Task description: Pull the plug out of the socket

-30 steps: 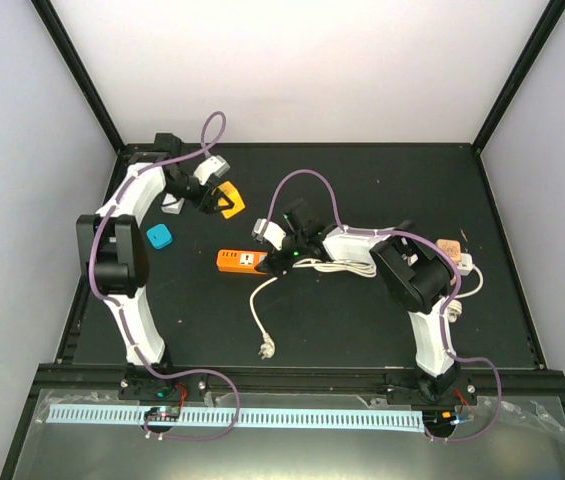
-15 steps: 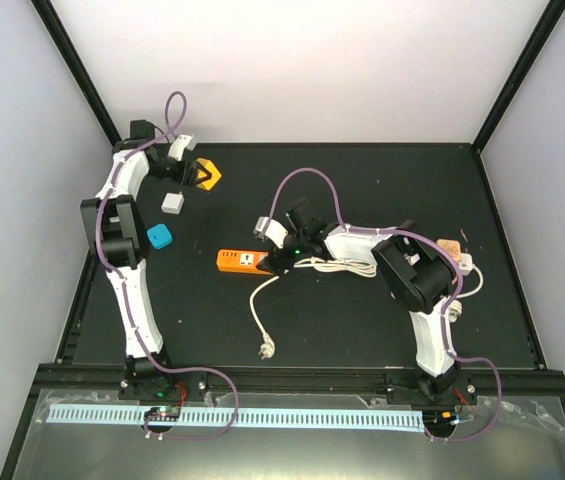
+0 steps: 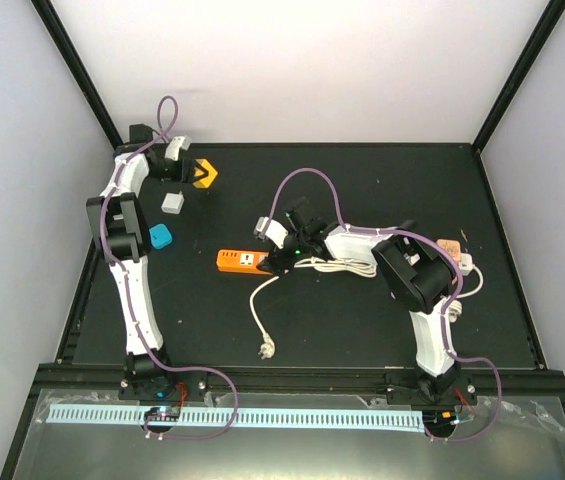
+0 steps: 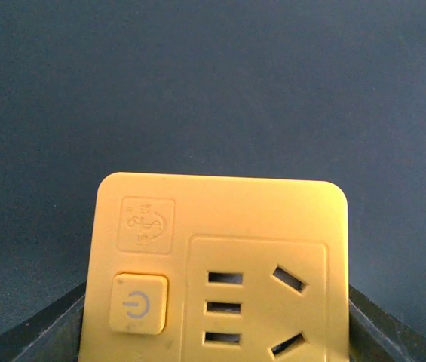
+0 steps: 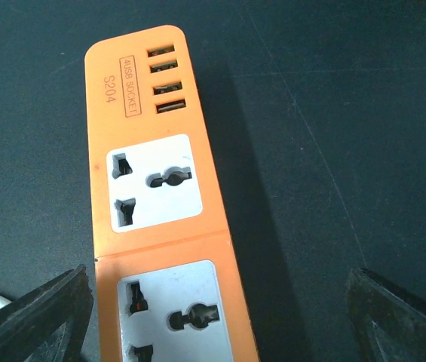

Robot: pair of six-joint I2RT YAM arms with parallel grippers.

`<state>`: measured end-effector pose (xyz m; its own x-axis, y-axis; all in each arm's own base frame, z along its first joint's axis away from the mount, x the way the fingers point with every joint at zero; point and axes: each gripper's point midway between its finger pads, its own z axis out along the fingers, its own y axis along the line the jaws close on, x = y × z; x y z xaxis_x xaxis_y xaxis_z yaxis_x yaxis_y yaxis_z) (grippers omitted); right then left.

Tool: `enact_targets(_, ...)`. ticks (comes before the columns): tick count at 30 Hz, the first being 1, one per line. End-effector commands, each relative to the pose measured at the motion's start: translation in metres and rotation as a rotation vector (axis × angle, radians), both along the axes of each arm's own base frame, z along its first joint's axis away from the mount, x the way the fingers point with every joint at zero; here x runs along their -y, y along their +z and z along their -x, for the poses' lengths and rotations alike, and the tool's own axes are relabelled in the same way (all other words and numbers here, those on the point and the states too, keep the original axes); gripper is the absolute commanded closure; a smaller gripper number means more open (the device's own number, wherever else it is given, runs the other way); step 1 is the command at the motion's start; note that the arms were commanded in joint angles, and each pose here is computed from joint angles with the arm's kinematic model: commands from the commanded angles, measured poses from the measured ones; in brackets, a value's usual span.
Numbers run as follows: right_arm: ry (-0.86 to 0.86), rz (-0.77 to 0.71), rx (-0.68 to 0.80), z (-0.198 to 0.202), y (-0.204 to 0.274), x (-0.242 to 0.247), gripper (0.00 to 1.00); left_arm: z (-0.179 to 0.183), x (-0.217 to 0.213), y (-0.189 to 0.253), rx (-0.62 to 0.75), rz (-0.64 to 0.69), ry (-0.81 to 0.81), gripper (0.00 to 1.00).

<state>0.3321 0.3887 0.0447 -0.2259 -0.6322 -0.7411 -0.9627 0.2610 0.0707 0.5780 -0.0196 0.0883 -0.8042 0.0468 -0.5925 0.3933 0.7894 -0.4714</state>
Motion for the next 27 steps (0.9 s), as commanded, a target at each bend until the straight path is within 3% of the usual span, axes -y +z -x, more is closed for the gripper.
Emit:
enact_targets(1,-0.006,-0.021,0.005,-0.006,0.011,-0.003,0.06,-0.016,-0.009,0.007,0.021,0.018,0.048,0.49)
enact_targets(13,-0.005,-0.014,-0.016,-0.005,0.008,-0.004,0.06,-0.017,-0.023,-0.011,-0.046,0.096,0.105,0.46)
enact_targets(20,-0.011,-0.014,-0.027,-0.007,0.006,-0.005,0.06,-0.017,-0.043,-0.020,-0.074,0.081,0.165,0.20)
enact_targets(27,-0.015,-0.011,-0.035,-0.007,0.004,-0.005,0.02,-0.018,-0.056,-0.016,-0.073,0.075,0.200,0.06)
